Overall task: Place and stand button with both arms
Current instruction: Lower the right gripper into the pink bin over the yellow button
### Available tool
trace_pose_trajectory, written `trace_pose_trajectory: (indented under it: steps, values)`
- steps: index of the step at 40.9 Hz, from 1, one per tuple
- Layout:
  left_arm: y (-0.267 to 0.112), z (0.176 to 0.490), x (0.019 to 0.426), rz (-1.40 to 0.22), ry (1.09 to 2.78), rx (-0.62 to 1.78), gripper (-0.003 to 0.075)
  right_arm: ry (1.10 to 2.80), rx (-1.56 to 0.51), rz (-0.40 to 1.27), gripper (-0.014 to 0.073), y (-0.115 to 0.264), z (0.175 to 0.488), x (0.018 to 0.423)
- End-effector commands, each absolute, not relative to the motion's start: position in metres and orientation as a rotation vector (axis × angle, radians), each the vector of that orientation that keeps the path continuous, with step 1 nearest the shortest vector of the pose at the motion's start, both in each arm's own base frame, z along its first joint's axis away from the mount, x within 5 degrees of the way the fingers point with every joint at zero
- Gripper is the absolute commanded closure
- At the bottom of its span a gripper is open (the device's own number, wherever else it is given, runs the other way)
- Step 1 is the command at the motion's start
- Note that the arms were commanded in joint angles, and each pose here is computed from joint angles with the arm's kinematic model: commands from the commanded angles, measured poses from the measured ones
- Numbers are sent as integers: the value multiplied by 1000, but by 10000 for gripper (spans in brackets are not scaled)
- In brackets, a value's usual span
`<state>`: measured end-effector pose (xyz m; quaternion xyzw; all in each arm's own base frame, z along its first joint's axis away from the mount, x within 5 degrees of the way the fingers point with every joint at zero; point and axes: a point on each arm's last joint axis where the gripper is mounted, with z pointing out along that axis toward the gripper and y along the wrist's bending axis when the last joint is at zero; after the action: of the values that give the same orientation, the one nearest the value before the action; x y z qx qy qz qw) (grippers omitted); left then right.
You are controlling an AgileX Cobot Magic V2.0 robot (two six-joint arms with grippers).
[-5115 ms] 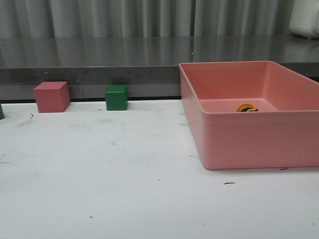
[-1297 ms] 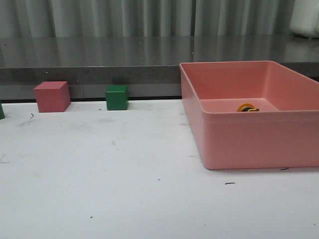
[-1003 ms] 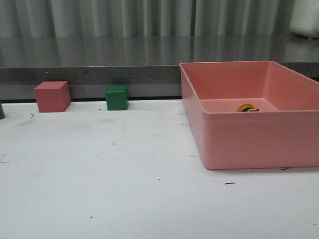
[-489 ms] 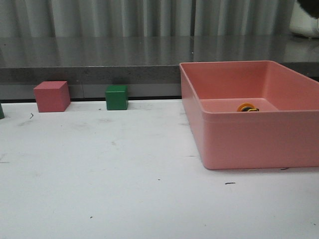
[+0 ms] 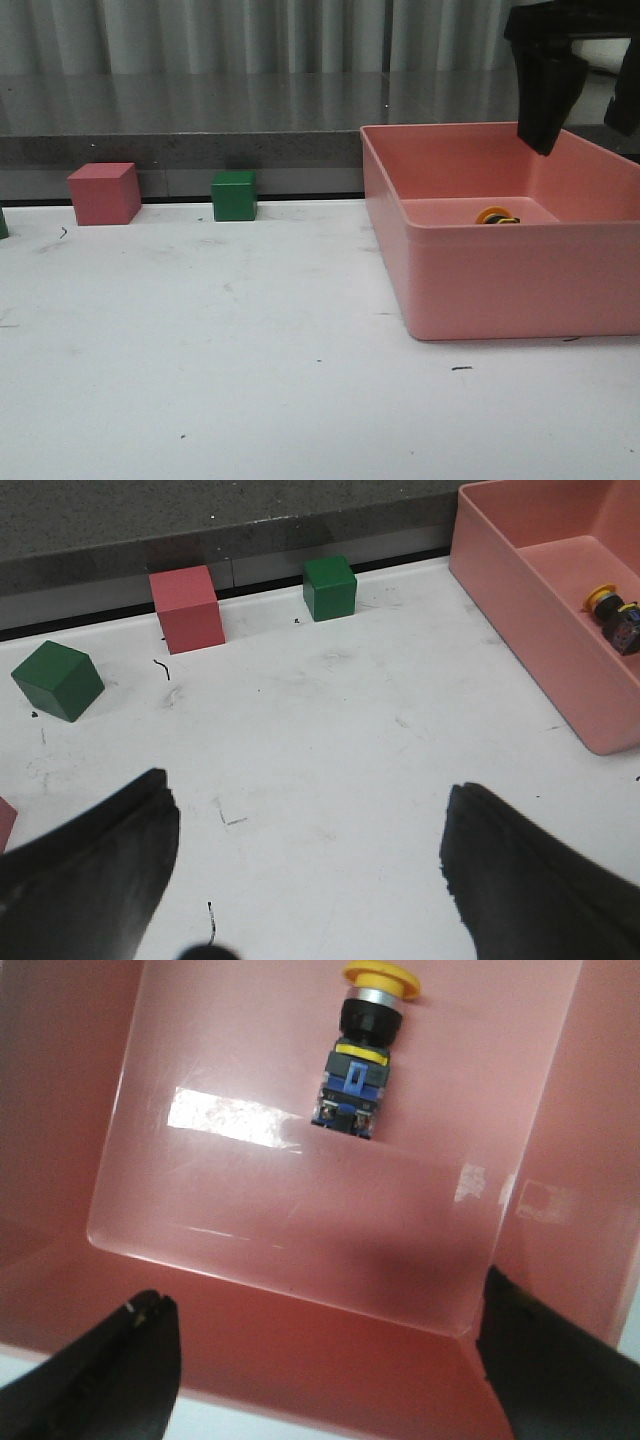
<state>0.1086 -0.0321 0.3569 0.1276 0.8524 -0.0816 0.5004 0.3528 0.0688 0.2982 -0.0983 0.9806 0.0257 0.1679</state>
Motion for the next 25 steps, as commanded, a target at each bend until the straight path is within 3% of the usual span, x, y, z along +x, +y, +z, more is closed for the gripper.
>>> trace_pose_trajectory:
  steps: [1, 25]
  values:
    - [-33, 372, 111, -212, 1969, 294, 185, 2710, -224, 66, -29, 63, 315, 362]
    - [-33, 372, 111, -212, 1969, 294, 187, 2749, -51, 103, -29, 68, 288, 411]
